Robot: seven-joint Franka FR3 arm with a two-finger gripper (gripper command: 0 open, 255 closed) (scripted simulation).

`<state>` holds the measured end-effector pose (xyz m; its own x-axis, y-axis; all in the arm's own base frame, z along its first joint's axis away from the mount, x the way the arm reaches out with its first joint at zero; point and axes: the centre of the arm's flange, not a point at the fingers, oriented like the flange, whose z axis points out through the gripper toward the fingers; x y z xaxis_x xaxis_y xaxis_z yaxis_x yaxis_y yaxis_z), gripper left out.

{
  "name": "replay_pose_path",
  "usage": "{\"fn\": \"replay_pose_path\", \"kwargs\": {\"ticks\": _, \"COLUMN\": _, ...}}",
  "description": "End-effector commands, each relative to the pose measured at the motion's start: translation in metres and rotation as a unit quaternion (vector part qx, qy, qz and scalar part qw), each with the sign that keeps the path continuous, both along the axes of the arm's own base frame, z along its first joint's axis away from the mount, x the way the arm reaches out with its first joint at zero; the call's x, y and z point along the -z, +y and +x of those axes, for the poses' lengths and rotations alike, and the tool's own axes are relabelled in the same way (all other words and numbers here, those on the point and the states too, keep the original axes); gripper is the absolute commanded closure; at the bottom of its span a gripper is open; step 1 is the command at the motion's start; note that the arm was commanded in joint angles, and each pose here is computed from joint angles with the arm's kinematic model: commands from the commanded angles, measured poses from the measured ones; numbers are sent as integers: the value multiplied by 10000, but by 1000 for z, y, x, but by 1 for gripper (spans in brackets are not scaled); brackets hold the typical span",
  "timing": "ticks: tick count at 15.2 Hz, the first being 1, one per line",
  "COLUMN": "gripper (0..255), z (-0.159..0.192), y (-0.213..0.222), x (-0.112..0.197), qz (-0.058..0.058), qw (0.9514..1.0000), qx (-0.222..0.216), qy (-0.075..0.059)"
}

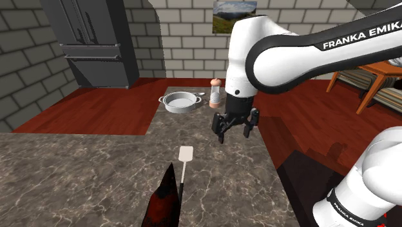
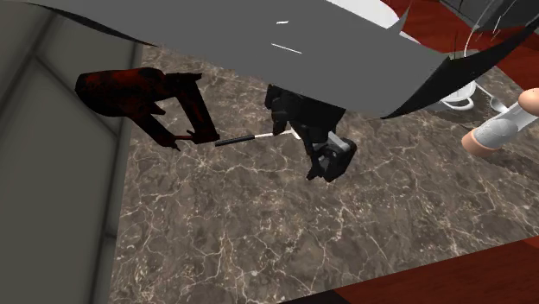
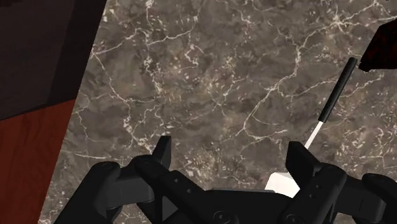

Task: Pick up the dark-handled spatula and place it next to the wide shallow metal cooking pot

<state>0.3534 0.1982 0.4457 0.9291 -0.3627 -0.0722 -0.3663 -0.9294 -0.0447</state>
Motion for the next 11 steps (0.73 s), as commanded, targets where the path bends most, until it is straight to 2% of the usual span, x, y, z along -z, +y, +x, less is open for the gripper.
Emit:
{"fn": "replay_pose_path", "kwargs": {"ticks": 1, "gripper": 0, "z": 11, "y": 19, "x": 18, "qz": -18, "qw": 9997, "qx": 236, "qy": 7}}
{"fn": "replay_pose_path", "kwargs": {"ticks": 6, "gripper": 0, "z": 41, "y": 64, "x": 57, "qz": -82, "qw": 9969, "qx": 781, "qy": 37}}
{"fn": "replay_pose_path", "kwargs": {"ticks": 11, "gripper": 0, "z": 76, "y": 104, "x": 97, "qz": -145, "qw": 9911, "qx": 1324, "qy": 66}}
